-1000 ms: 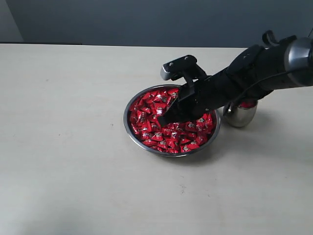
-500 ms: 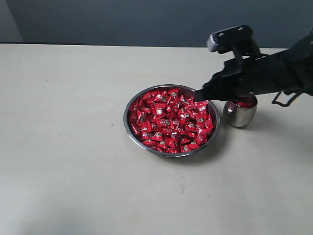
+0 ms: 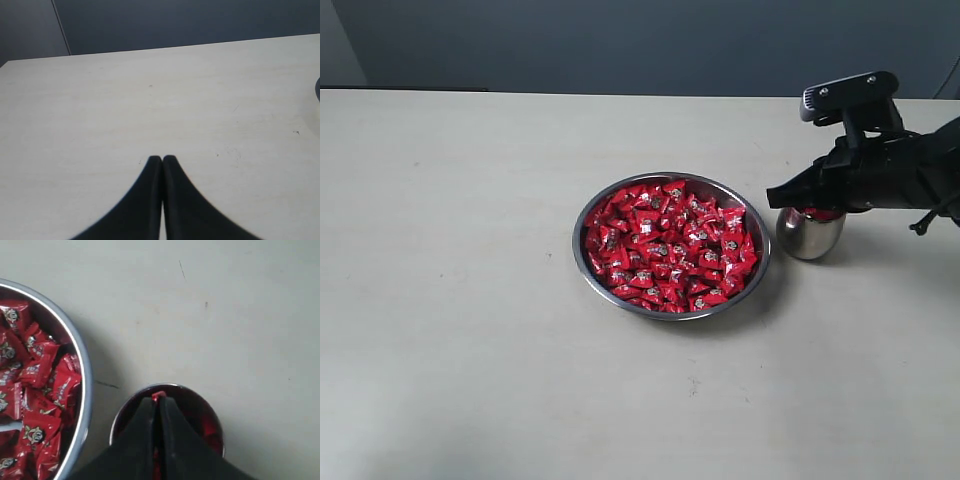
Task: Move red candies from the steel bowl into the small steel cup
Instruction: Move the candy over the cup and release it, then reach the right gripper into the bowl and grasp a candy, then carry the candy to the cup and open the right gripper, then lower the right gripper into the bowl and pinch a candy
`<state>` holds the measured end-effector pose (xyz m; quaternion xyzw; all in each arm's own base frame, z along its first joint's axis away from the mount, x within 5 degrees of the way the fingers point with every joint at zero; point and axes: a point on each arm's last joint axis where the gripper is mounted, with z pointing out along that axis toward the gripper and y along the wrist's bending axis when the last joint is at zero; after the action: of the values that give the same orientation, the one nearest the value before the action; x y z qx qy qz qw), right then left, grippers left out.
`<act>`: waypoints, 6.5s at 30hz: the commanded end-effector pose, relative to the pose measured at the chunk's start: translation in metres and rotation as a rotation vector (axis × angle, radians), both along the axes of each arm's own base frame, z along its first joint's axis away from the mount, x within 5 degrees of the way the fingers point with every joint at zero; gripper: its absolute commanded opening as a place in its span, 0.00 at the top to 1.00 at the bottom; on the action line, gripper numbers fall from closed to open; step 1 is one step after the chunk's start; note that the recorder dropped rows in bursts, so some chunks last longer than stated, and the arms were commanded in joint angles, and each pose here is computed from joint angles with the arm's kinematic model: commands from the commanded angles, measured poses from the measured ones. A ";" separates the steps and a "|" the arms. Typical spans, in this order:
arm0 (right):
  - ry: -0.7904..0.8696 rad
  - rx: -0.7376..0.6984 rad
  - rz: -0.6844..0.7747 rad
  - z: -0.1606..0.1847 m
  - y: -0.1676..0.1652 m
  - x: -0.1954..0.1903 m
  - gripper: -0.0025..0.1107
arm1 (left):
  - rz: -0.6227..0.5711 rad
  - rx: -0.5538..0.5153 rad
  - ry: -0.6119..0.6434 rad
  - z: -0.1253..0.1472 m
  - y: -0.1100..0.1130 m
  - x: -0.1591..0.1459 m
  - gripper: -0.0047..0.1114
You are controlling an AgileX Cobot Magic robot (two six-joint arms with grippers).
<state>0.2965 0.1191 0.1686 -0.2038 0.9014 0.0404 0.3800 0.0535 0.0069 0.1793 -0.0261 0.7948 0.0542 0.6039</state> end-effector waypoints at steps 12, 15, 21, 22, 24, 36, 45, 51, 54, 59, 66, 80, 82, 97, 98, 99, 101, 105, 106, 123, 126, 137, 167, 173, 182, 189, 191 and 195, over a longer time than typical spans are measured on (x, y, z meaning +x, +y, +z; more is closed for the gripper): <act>-0.017 -0.020 0.009 0.001 -0.001 0.004 0.61 | -0.005 0.003 -0.018 0.004 0.000 0.000 0.96; -0.038 -0.007 0.013 0.009 -0.001 0.002 0.61 | -0.005 0.003 -0.018 0.004 0.000 0.000 0.96; -0.060 0.052 0.056 0.032 0.001 -0.007 0.63 | -0.005 0.003 -0.018 0.004 0.000 0.000 0.96; -0.070 0.057 0.054 0.035 0.001 -0.008 0.63 | -0.005 0.003 -0.018 0.004 0.000 0.000 0.96; -0.082 0.055 0.048 0.037 0.000 -0.008 0.63 | -0.005 0.003 -0.018 0.004 0.000 0.000 0.96; 0.151 0.159 0.370 0.021 0.054 -0.021 0.63 | -0.005 0.003 -0.018 0.004 0.000 0.000 0.96; 0.277 0.193 0.488 -0.008 0.079 0.001 0.63 | -0.005 0.003 -0.018 0.004 0.000 0.000 0.96; 0.321 0.234 0.565 -0.010 0.095 0.009 0.63 | -0.005 0.003 -0.018 0.004 0.000 0.000 0.96; 0.319 0.224 0.593 -0.014 0.108 0.010 0.63 | -0.005 0.003 -0.018 0.004 0.000 0.000 0.96; 0.269 0.154 0.590 -0.025 0.123 0.015 0.63 | -0.005 0.003 -0.018 0.004 0.000 0.000 0.96; 0.241 0.130 0.574 -0.029 0.136 0.017 0.63 | -0.005 0.003 -0.018 0.004 0.000 0.000 0.96; 0.223 0.094 0.514 -0.038 0.138 0.021 0.63 | -0.005 0.003 -0.018 0.004 0.000 0.000 0.96; 0.224 0.094 0.498 -0.042 0.138 0.022 0.63 | -0.005 0.003 -0.018 0.004 0.000 0.000 0.96; 0.291 0.150 0.429 -0.062 0.151 0.038 0.63 | -0.005 0.003 -0.018 0.004 0.000 0.000 0.96; 0.298 0.154 0.430 -0.062 0.151 0.037 0.66 | -0.005 0.003 -0.018 0.004 0.000 0.000 0.96; 0.306 0.156 0.433 -0.062 0.151 0.037 0.70 | -0.005 0.003 -0.018 0.004 0.000 0.000 0.96; 0.307 0.159 0.437 -0.057 0.151 0.036 0.84 | -0.005 0.003 -0.018 0.004 0.000 0.000 0.96; 0.311 0.143 0.465 -0.039 0.149 0.031 0.97 | -0.005 0.003 -0.018 0.004 0.000 0.000 0.96; 0.313 0.118 0.456 -0.028 0.145 0.030 0.97 | -0.005 0.003 -0.018 0.004 0.000 0.000 0.96; -0.011 0.077 0.090 0.037 0.004 -0.035 0.97 | -0.005 0.003 -0.018 0.004 0.000 0.000 0.96; -0.014 0.055 0.012 0.023 -0.011 -0.023 0.97 | -0.005 0.003 -0.018 0.004 0.000 0.000 0.96; 0.013 0.017 -0.014 -0.004 -0.007 0.006 0.97 | -0.005 0.003 -0.018 0.004 0.000 0.000 0.96; 0.022 -0.019 0.262 0.018 0.039 -0.023 0.59 | -0.005 0.003 -0.018 0.004 0.000 0.000 0.96; 0.191 -0.034 0.400 0.004 0.066 -0.027 0.59 | -0.005 0.003 -0.018 0.004 0.000 0.000 0.96; 0.309 0.041 0.481 -0.011 0.080 -0.027 0.59 | -0.005 0.003 -0.018 0.004 0.000 0.000 0.96; 0.325 0.141 0.585 -0.010 0.090 -0.034 0.59 | -0.005 0.003 -0.018 0.004 0.000 0.000 0.96; 0.332 0.130 0.573 -0.016 0.090 -0.032 0.59 | -0.005 0.003 -0.018 0.004 0.000 0.000 0.96; 0.359 0.123 0.563 -0.028 0.092 -0.028 0.59 | -0.005 0.003 -0.018 0.004 0.000 0.000 0.96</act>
<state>0.2638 0.2097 0.1457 -0.4129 0.8567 0.2348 0.2012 0.0535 0.0069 0.1793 -0.0260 0.7948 0.0543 0.6039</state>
